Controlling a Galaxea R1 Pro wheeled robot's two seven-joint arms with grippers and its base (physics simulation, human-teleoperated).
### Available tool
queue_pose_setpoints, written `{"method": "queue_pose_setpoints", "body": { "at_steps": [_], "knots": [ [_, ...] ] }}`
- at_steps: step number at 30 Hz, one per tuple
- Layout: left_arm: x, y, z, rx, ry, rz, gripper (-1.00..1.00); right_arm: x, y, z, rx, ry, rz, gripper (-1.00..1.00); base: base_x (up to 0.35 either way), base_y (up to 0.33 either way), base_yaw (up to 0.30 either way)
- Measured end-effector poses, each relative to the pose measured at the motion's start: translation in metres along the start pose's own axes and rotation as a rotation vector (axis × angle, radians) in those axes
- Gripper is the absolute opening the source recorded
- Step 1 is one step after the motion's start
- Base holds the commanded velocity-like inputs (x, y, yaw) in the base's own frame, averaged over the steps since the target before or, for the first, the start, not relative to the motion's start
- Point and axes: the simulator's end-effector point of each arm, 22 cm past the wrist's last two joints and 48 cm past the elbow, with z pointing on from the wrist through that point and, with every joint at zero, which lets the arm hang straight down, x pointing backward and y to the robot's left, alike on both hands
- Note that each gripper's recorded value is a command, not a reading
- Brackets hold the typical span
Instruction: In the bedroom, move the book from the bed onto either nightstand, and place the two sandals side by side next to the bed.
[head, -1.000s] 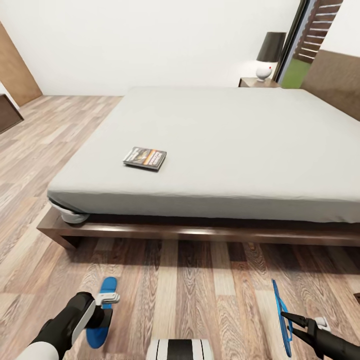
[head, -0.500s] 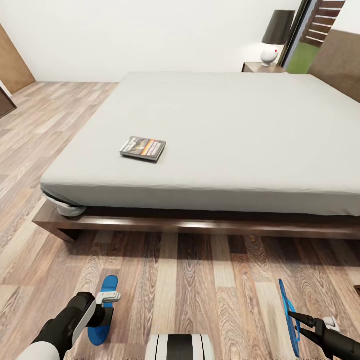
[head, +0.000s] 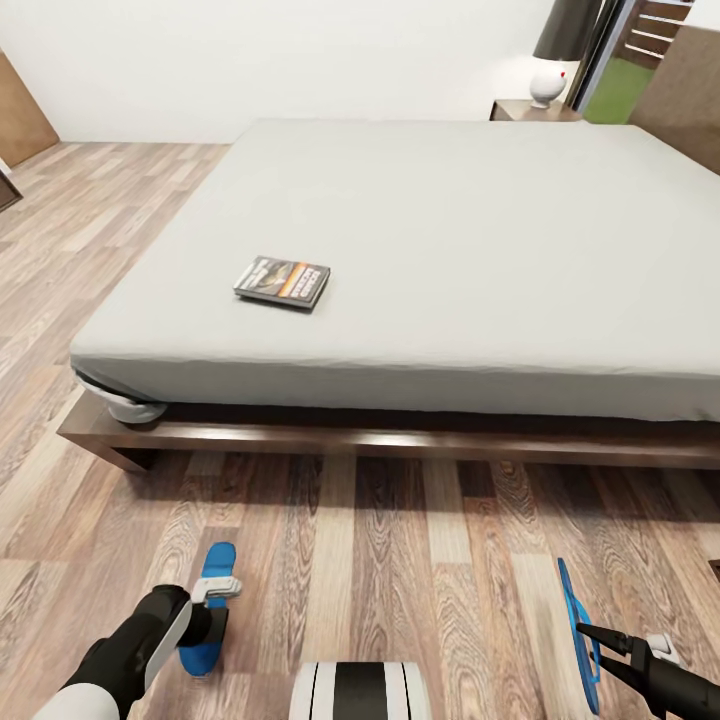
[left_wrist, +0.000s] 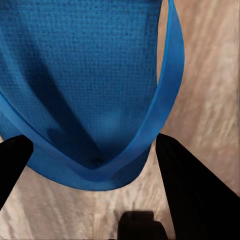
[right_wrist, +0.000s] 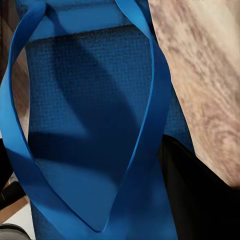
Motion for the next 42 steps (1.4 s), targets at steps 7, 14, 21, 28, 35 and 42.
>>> {"method": "queue_pose_setpoints", "body": {
  "at_steps": [7, 14, 21, 28, 35, 42],
  "knots": [
    [-0.018, 0.011, -0.002, -0.004, -0.082, -0.054, -1.0, 0.0, 0.0, 0.0, 0.0, 0.0, 0.0, -1.0, 0.0, 0.0, 0.0],
    [-0.021, 0.013, -0.002, -0.005, -0.095, -0.058, -1.0, 0.0, 0.0, 0.0, 0.0, 0.0, -0.001, -1.0, 0.179, 0.151, 0.0],
    [-0.021, 0.013, -0.002, -0.005, -0.095, -0.059, -1.0, 0.0, 0.0, 0.0, 0.0, 0.0, -0.001, -1.0, 0.235, 0.239, 0.0],
    [-0.02, 0.013, -0.002, -0.005, -0.094, -0.059, -1.0, 0.0, 0.0, 0.0, 0.0, 0.0, -0.001, -1.0, 0.185, 0.278, 0.0],
    [-0.02, 0.012, -0.002, -0.005, -0.094, -0.058, -1.0, 0.0, 0.0, 0.0, -0.001, 0.0, -0.001, -1.0, 0.07, 0.102, 0.0],
    [-0.019, 0.013, 0.0, -0.007, -0.087, -0.059, -1.0, 0.001, -0.002, 0.001, 0.003, 0.003, 0.001, -1.0, 0.002, 0.002, 0.0]
  ]
}}
